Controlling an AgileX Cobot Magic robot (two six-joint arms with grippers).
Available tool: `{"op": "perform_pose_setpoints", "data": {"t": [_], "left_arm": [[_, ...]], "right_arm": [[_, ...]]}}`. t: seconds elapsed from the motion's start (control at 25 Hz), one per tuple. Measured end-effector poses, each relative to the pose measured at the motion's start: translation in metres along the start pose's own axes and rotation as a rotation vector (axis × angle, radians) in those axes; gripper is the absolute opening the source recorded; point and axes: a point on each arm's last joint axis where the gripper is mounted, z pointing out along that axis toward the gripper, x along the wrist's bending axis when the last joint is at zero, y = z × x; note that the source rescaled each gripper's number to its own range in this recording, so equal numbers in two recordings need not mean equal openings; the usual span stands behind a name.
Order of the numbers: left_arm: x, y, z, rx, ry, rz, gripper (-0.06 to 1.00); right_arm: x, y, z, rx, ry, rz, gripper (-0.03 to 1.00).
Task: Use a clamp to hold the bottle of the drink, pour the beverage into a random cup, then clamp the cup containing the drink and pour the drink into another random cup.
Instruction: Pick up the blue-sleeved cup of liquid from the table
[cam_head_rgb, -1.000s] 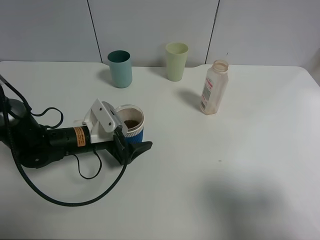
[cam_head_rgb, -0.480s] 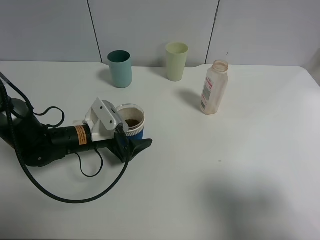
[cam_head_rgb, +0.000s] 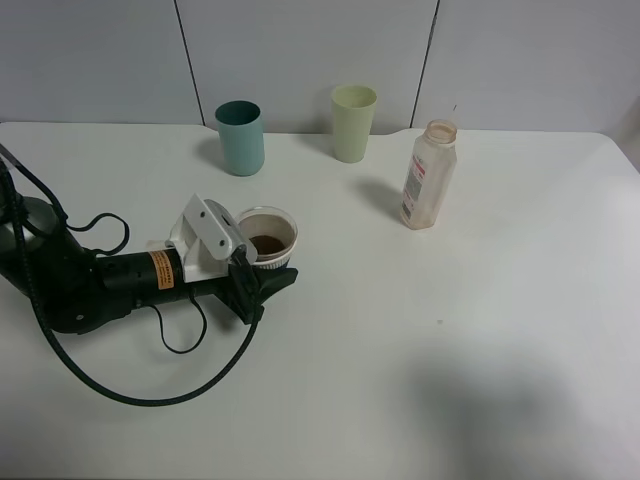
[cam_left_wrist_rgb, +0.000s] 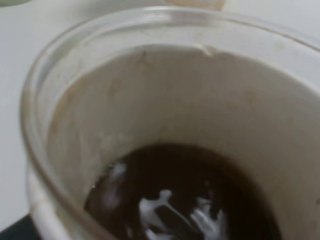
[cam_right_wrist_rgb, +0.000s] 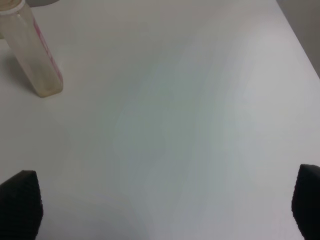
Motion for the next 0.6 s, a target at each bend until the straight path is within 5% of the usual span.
{"op": "perform_pose_setpoints", "data": {"t": [0.6], "left_arm": [[-0.0007,0.0096,-0.0017,-0.016,-0.011,-0.085,0.01]], "right_arm": [[0.0000,0.0000,0.0000,0.000,0.000,0.000,1.00]]}}
